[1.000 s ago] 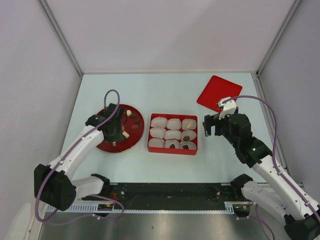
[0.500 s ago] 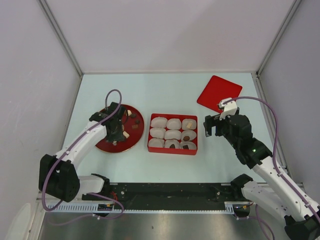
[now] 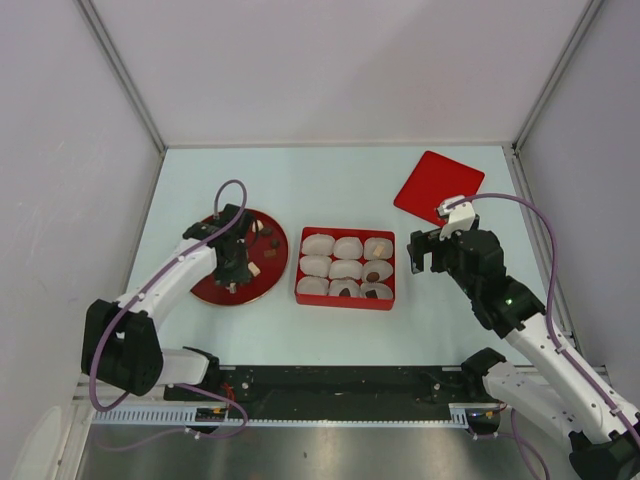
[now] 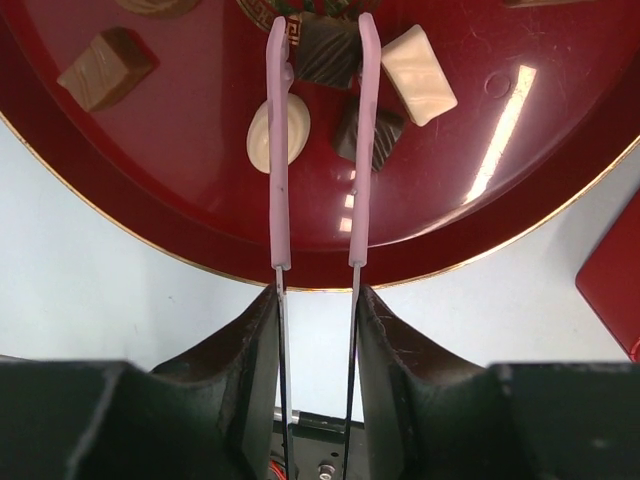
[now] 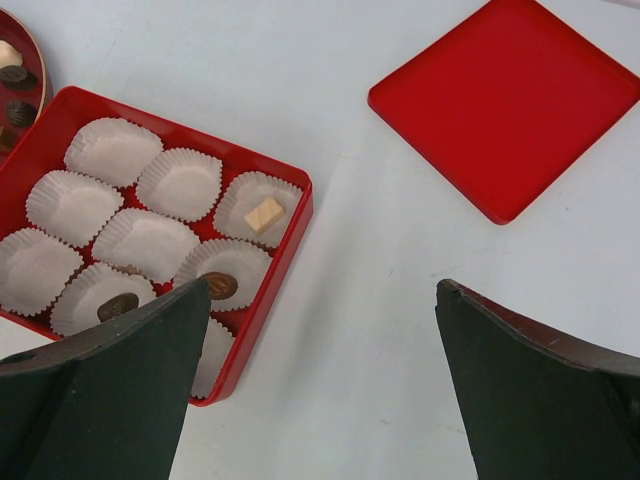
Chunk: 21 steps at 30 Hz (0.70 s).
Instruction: Pack the chocolate
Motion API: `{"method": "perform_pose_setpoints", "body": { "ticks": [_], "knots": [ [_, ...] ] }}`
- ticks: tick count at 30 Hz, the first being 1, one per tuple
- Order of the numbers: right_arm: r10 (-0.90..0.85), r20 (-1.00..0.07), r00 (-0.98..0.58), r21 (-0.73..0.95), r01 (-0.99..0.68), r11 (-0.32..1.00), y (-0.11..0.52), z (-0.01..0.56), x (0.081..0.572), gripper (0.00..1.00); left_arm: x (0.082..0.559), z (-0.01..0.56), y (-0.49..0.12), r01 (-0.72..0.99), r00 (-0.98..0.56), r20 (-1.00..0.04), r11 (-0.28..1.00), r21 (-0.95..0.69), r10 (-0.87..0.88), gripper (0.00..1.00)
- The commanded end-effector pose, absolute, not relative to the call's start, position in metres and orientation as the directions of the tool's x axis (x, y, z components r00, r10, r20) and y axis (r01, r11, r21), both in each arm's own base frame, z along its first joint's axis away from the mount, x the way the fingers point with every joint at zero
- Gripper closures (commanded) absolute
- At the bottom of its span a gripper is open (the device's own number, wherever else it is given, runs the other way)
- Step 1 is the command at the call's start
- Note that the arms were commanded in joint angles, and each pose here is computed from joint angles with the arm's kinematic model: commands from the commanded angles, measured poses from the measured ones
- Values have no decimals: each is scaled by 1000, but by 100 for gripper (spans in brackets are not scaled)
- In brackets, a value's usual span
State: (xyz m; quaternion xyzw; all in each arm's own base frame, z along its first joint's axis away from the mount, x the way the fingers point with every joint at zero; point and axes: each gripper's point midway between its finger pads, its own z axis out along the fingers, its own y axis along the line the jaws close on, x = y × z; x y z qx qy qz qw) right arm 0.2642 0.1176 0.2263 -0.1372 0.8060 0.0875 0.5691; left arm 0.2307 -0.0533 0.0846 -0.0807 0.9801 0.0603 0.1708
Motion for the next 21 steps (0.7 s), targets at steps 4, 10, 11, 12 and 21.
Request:
{"method": "perform_pose_setpoints", "body": {
  "ticks": [4,10,11,12,21],
  "knots": [
    [-100,-958,-267,-13,-311,950,118,240,268,0,235,91,-59,-164,-922,-363,985,48,-136,72],
    [-100,-959,-266,-12,-311,950,118,240,267,0,244,108,-62,-158,-904,-405,987,23,-135,85],
    [-100,-959,-266,-13,-310,951,117,240,267,0,245,111,-62,-158,-901,-413,987,22,-135,87],
    [-100,-958,-267,-13,-310,951,117,240,267,0,247,117,-62,-156,-893,-429,988,20,-132,90],
    [-98,-960,-263,-13,-307,952,117,241,267,0,256,150,-61,-118,-857,-507,993,9,-98,98]
  ]
}}
